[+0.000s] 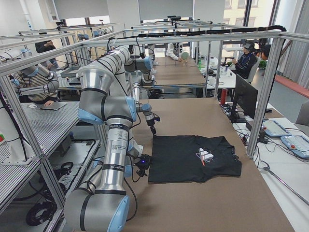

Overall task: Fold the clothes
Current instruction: 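Move both grippers down to the shirt hem corners nearest the robot, then grasp both hem corners with the left and right grippers and lift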

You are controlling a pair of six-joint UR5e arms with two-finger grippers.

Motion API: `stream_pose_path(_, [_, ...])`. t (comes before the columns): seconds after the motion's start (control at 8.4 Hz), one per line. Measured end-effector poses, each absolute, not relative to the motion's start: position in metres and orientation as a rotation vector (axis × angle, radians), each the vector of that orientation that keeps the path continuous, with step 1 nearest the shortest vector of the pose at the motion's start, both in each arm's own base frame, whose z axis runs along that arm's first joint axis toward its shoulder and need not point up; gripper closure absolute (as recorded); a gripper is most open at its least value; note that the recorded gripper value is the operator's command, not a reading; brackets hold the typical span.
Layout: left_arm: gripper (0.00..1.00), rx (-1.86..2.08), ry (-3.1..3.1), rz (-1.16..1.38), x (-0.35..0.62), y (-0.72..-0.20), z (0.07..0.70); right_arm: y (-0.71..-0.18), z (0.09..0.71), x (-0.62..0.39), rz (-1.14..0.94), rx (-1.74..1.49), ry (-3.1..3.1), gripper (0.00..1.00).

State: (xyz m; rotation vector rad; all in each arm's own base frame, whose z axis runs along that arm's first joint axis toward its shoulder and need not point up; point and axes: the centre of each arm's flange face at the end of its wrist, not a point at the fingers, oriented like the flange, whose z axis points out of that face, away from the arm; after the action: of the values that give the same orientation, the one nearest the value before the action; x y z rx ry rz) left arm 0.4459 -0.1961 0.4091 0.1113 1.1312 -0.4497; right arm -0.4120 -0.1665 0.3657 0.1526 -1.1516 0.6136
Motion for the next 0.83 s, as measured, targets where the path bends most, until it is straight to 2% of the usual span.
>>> stream_pose_path(0.12, [1.00, 0.113, 1.133, -0.447, 0.446, -0.196, 0.408, -0.166, 0.366, -0.412, 0.613, 0.153, -1.151, 0.06])
stream_pose_path(0.6, [1.00, 0.121, 1.137, -0.448, 0.444, -0.201, 0.405, -0.168, 0.378, -0.413, 0.573, 0.183, -1.115, 0.10])
stream_pose_path(0.71, [1.00, 0.122, 1.137, -0.450, 0.443, -0.203, 0.405, -0.168, 0.389, -0.416, 0.555, 0.197, -1.089, 0.13])
stream_pose_path(0.83, [1.00, 0.124, 1.137, -0.450, 0.443, -0.203, 0.405, -0.167, 0.397, -0.420, 0.545, 0.206, -1.071, 0.21])
